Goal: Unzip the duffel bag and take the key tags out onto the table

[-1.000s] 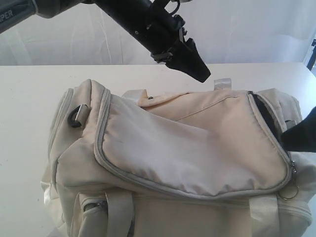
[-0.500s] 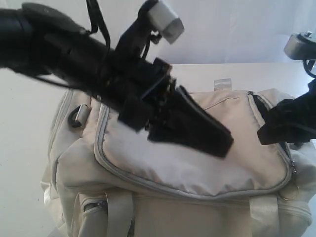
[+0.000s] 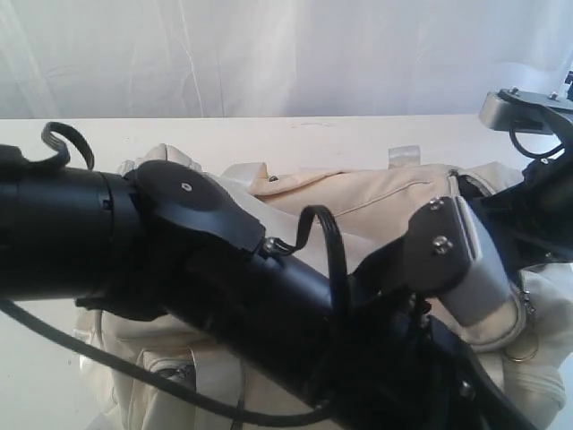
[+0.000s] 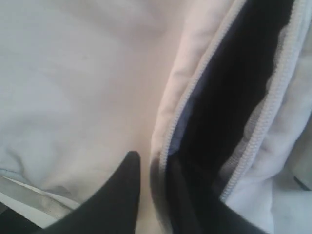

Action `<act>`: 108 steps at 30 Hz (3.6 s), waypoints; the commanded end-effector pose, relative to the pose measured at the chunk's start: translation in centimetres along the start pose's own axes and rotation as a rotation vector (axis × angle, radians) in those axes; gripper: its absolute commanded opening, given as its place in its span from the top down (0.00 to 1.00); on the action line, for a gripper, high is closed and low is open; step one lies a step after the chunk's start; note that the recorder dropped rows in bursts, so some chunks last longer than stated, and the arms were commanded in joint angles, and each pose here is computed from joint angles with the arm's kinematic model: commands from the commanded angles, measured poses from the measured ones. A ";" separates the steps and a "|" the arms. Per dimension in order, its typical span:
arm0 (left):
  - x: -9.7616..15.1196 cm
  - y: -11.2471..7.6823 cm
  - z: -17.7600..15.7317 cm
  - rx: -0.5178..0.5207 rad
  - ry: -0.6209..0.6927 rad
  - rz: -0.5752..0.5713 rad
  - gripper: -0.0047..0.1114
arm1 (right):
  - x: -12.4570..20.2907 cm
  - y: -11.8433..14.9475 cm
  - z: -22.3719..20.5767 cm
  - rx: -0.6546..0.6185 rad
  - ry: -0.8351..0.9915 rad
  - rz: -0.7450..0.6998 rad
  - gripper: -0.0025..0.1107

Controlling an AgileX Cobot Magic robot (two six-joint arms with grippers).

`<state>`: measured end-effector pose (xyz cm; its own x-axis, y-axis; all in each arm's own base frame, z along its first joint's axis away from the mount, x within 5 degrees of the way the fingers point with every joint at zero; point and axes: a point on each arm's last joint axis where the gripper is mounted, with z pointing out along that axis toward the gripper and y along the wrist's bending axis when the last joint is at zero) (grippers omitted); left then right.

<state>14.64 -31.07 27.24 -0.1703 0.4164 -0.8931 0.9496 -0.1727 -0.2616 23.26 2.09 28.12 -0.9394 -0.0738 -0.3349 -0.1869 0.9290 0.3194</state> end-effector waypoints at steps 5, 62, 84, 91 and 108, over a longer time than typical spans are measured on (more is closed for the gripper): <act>0.5 0.5 2.5 -0.213 0.021 0.128 0.46 | -1.7 0.8 -1.7 -0.027 -0.067 -0.027 0.98; -0.1 4.7 3.0 -0.631 0.018 -0.016 0.46 | -2.5 1.4 -2.3 -0.072 -0.131 -0.012 0.98; -0.1 7.9 3.9 -0.822 0.066 -0.024 0.46 | -2.3 1.4 -2.2 -0.083 -0.114 -0.008 0.98; -0.1 7.9 3.8 -0.831 0.066 -0.028 0.51 | -2.3 1.4 -2.2 -0.083 -0.114 -0.008 0.98; -1.1 8.2 3.5 -0.875 0.039 -0.041 0.96 | -2.3 1.4 -2.2 -0.081 -0.118 -0.008 0.98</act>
<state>21.47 -36.11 23.93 -0.1901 0.4746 -0.8594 0.8265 0.5499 0.1209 24.74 2.77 31.29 -0.8959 -0.0185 -0.4438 -0.2103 0.8978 0.3869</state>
